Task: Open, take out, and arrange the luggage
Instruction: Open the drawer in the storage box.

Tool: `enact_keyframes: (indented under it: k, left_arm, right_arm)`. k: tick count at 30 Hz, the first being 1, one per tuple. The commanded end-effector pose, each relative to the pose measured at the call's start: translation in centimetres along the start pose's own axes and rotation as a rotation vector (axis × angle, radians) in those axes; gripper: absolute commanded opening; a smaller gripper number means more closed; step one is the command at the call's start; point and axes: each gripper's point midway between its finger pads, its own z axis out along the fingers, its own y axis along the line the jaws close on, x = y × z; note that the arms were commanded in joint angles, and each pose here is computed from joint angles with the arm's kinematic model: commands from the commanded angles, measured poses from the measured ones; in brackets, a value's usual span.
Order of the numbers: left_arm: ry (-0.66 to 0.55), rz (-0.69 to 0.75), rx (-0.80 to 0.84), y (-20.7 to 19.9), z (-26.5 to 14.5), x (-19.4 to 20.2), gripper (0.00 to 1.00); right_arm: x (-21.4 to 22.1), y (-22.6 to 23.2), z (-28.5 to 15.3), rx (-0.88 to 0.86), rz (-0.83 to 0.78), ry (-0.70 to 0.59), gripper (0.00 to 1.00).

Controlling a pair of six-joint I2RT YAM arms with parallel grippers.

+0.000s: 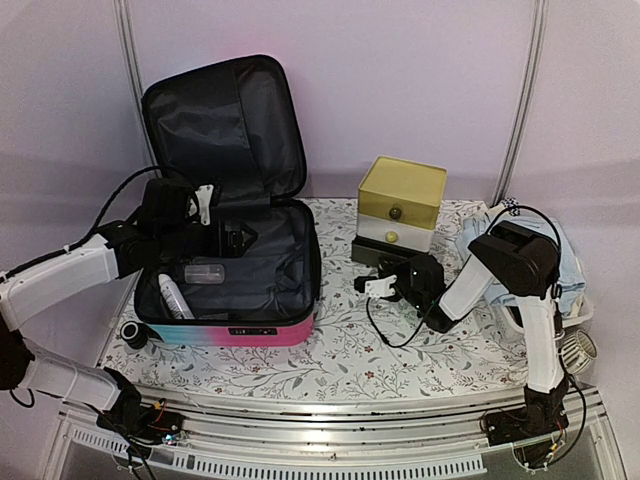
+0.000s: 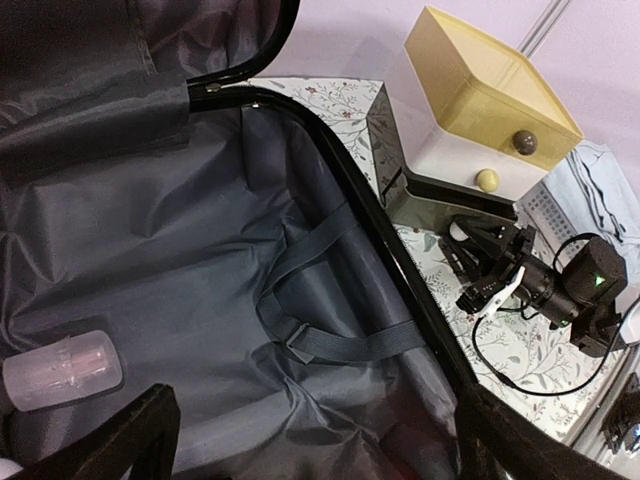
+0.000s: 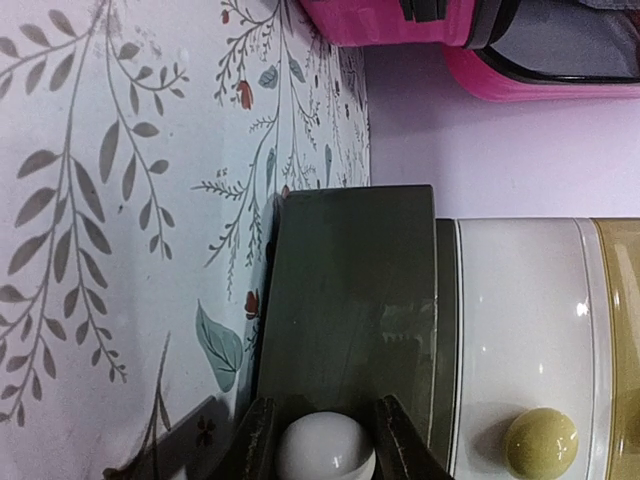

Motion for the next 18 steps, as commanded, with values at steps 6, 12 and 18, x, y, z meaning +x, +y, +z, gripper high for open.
enact_keyframes:
  k: [6,12,18]
  left_arm:
    - [-0.035,-0.012,0.025,-0.3,-0.5,-0.7,0.98]
    - [-0.031,-0.015,0.025,-0.3,-0.5,-0.5,0.98]
    - [-0.029,-0.014,0.024,-0.2,-0.4,-0.4,0.98]
  right_arm:
    - [-1.6,5.4,-1.8,-0.237,0.051,-0.05,0.06]
    - [-2.4,5.5,-2.6,-0.246,0.059,-0.066,0.06]
    - [-3.0,6.0,-3.8,-0.265,0.061,-0.078,0.06]
